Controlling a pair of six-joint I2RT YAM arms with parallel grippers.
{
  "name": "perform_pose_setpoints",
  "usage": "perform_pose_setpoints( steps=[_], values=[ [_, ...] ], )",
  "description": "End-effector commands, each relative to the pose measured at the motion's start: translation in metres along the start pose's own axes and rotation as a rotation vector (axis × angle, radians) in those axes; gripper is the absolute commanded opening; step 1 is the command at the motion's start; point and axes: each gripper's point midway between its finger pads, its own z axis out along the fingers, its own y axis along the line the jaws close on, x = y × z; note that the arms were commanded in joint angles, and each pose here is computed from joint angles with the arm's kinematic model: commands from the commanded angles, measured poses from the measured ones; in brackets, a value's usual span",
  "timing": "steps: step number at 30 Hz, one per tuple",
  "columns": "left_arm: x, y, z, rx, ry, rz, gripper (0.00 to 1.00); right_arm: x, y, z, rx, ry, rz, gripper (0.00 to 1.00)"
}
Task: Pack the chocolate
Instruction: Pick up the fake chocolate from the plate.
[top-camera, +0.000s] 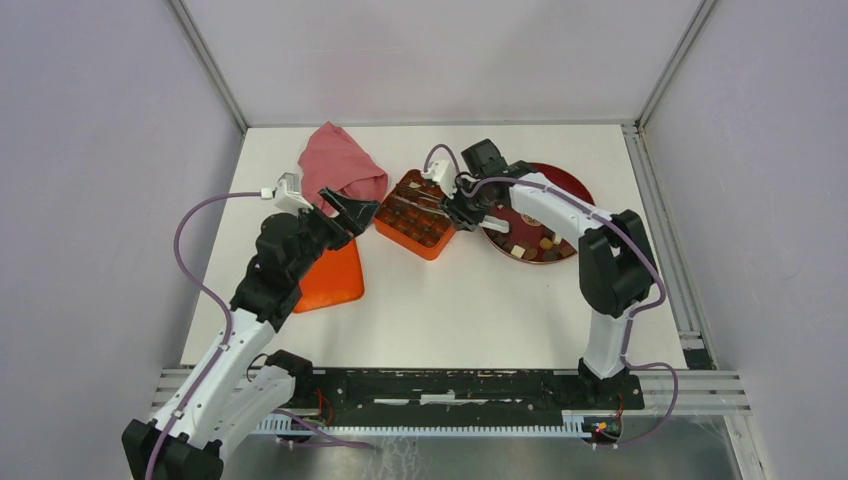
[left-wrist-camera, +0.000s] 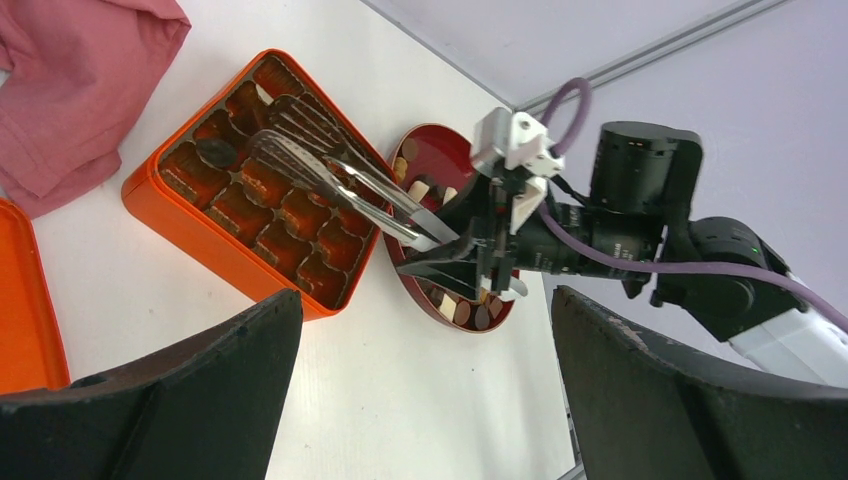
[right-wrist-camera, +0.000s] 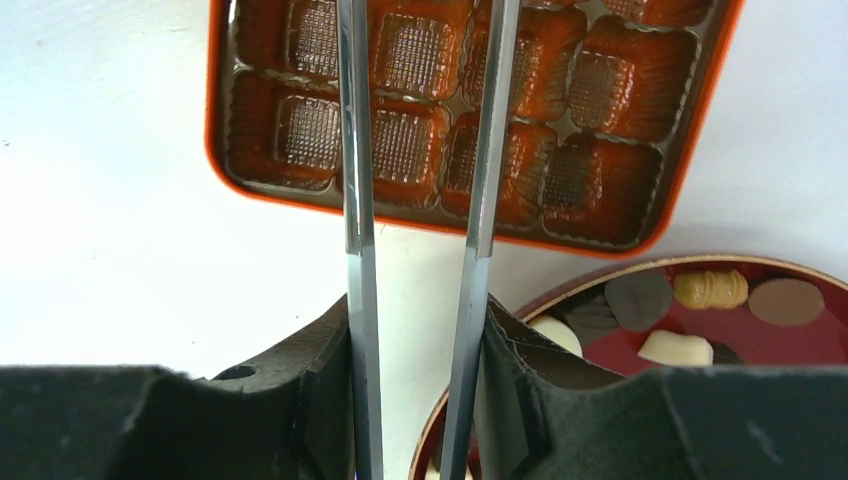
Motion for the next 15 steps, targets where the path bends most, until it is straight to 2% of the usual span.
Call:
perform_pose_setpoints(
  steps=[1, 7, 15],
  values=[
    [-0.011, -0.013, -0.001, 0.030, -0.033, -0.005, 0.98, -0.024, -0.001, -0.044, 0.025, -0.119, -0.017, 0.44],
    [-0.013, -0.021, 0.003, 0.062, -0.031, -0.007, 0.99, -0.008, 0.000, -0.081, 0.036, -0.174, 0.000, 0.44],
    [-0.009, -0.034, 0.019, 0.128, 0.010, -0.005, 0.98, 0.064, -0.032, -0.139, 0.176, -0.208, 0.169, 0.45]
  ],
)
